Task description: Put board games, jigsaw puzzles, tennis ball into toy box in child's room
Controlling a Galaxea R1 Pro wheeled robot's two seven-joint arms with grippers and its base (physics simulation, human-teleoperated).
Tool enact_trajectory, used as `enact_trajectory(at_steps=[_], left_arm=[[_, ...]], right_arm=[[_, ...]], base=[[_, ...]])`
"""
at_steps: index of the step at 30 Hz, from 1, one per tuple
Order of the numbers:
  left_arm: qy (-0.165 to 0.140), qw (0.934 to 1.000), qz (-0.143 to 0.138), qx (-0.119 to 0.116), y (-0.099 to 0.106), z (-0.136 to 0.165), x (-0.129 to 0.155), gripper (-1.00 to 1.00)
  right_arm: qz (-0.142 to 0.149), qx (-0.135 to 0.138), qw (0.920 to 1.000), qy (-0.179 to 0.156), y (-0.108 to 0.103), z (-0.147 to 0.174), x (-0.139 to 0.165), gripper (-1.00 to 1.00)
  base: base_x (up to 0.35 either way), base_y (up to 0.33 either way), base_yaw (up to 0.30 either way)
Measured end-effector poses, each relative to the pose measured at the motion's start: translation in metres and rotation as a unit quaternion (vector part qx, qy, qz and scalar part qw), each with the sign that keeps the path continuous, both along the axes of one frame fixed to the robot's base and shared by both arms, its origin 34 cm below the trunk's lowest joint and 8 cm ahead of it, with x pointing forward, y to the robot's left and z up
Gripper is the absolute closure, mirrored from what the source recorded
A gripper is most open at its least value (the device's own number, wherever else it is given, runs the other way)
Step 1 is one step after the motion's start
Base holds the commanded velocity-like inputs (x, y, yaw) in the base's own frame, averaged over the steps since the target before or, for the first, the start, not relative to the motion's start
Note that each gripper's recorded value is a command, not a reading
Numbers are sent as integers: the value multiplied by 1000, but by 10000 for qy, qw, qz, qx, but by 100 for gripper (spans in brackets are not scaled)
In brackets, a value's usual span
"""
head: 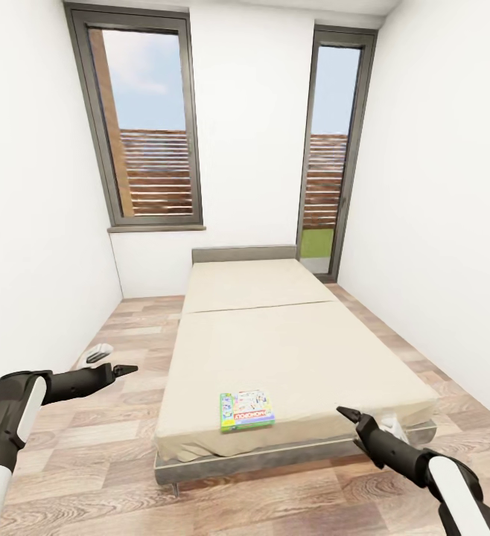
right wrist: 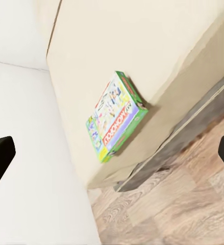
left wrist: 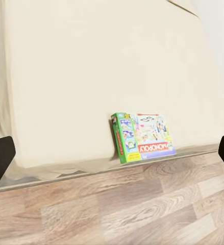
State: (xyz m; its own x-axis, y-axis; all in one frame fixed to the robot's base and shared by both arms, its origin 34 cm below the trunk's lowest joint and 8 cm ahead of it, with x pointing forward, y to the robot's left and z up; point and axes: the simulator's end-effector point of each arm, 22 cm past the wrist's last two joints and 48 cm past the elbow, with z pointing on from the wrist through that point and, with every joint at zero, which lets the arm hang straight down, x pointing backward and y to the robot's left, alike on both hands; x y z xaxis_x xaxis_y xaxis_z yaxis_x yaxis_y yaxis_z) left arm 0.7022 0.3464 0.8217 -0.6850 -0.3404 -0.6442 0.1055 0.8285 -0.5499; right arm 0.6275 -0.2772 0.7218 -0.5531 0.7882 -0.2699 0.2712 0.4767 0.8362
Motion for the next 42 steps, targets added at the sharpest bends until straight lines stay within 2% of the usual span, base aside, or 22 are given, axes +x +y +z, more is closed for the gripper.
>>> enact_trajectory(at_steps=[7, 21, 42], left_arm=[[4, 10000, 8, 1, 2, 1, 0, -100], [13, 10000, 7, -13, 2, 1, -1, -100], [13, 10000, 6, -16, 2, 1, -1, -100]], right_arm=[[-29, 178, 9983, 550, 3, -45, -18, -100], [-81, 346, 9916, 1244, 6, -99, -47, -100], [-115, 360, 9902, 1344, 7, -108, -52, -100]], base=[[0, 0, 0], [0, 0, 0], [0, 0, 0]])
